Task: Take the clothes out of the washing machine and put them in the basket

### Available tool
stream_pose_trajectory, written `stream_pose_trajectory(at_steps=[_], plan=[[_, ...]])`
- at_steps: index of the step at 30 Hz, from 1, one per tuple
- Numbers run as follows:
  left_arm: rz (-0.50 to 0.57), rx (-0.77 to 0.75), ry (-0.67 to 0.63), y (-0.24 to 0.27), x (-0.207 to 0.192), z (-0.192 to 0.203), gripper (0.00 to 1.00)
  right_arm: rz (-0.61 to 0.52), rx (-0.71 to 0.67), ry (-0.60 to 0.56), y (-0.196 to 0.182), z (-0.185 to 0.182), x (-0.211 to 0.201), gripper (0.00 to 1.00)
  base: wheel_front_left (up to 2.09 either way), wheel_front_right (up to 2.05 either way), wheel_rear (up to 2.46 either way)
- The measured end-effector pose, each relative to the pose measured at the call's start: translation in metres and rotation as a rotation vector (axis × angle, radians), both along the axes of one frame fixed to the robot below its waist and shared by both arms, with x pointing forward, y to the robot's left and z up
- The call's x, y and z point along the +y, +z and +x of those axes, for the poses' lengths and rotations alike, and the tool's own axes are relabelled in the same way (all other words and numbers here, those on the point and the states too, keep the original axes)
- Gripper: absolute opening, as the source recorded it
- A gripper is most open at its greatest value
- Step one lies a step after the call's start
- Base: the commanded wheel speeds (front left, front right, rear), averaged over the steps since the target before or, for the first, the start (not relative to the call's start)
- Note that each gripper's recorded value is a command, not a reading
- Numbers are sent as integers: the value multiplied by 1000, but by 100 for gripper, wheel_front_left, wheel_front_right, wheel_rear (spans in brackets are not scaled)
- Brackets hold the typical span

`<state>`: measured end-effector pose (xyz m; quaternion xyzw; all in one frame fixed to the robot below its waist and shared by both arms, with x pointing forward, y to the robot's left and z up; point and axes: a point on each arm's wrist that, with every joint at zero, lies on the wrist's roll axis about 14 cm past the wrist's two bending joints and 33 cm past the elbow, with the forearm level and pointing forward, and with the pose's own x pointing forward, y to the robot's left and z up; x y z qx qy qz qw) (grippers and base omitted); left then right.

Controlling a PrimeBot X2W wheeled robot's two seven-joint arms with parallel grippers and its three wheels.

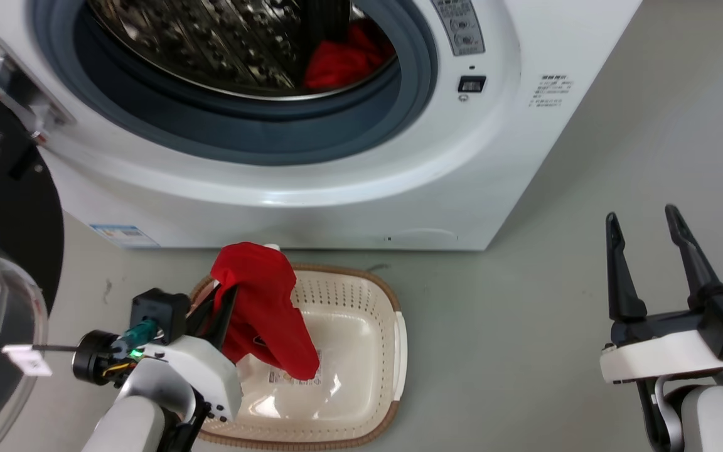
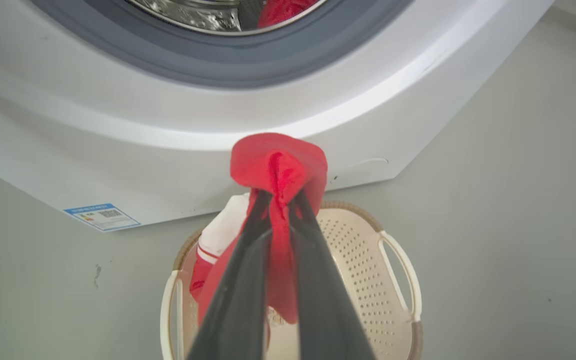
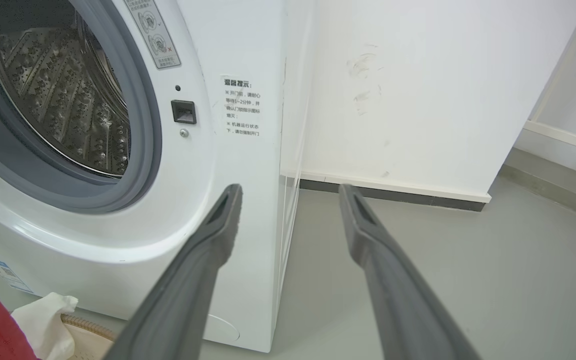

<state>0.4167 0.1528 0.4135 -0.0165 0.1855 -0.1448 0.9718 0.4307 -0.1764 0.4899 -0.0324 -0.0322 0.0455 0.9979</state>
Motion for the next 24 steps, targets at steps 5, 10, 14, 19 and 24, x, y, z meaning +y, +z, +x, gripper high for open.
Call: stream_pose_trajectory(at_steps=[5,10,14,19,24], plan=[[51,129,-37,-54,-3,7,0,-12,30,-2,-16,15,-1,100,0,0,0],[100,244,-58,-110,-3,16,0,-24,66,-5,-38,31,-3,100,0,0,0],[134,343,-81,-156,-3,17,0,-28,107,-7,-62,42,-5,100,0,0,0],[149,441,-106,-204,-11,21,0,-31,158,-14,-91,52,-9,100,0,0,0],[152,544,-95,-247,-16,13,0,-41,204,-19,-118,57,-12,100,0,0,0]])
